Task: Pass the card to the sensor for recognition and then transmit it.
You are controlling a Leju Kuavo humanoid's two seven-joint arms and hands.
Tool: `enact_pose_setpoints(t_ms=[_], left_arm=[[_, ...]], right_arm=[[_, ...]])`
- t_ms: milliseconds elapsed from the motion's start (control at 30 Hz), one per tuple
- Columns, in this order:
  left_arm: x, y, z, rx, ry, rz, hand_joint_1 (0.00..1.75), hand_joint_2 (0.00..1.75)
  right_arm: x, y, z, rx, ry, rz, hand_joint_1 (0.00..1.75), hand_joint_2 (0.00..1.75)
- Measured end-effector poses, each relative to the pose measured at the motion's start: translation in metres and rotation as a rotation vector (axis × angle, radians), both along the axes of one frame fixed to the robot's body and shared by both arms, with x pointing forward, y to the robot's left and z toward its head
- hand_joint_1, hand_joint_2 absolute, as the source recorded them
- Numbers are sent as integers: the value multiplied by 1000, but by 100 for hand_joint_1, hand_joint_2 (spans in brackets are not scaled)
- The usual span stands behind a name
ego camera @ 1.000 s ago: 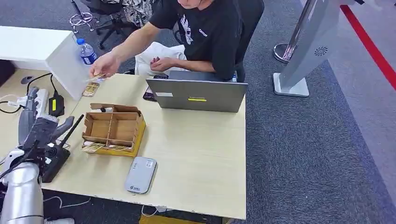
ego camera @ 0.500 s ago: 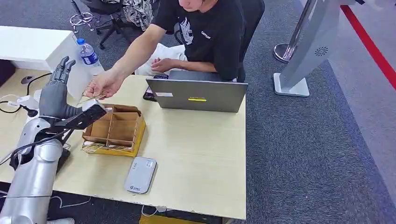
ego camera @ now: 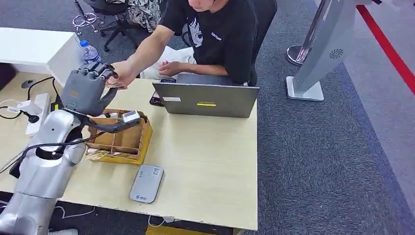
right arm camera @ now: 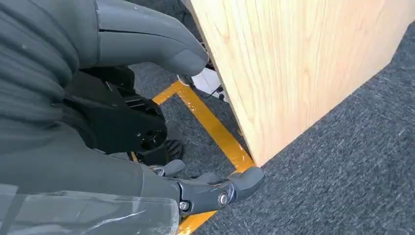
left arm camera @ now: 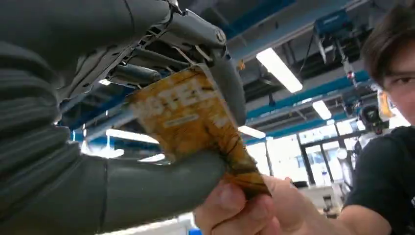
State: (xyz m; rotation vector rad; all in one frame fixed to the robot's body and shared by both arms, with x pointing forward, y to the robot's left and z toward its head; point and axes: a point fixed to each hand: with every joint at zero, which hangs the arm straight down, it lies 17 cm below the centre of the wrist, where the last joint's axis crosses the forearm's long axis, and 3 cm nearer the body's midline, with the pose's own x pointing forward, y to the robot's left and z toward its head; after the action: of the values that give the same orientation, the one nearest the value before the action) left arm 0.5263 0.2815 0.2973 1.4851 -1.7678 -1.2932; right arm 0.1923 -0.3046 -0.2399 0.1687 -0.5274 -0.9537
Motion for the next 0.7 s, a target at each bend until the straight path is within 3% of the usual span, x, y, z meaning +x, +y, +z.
enact_pose_setpoints(t_ms=[167, 300, 600, 700], left_arm=[[-18, -16, 9, 94, -107, -23, 175, 175], [-40, -31, -3, 67, -108, -98, 175, 175], [-117, -90, -59, -59, 22, -350, 175, 175], [-136, -103, -74, -73, 58, -384, 175, 175]], right_arm=[[-5, -3, -1, -1, 5, -30, 0, 175], [-10, -7, -3, -4, 8, -53, 0, 175], [-23, -19, -6, -10, 22, -139, 0, 175], [-25, -21, -6, -11, 24, -154, 0, 175]])
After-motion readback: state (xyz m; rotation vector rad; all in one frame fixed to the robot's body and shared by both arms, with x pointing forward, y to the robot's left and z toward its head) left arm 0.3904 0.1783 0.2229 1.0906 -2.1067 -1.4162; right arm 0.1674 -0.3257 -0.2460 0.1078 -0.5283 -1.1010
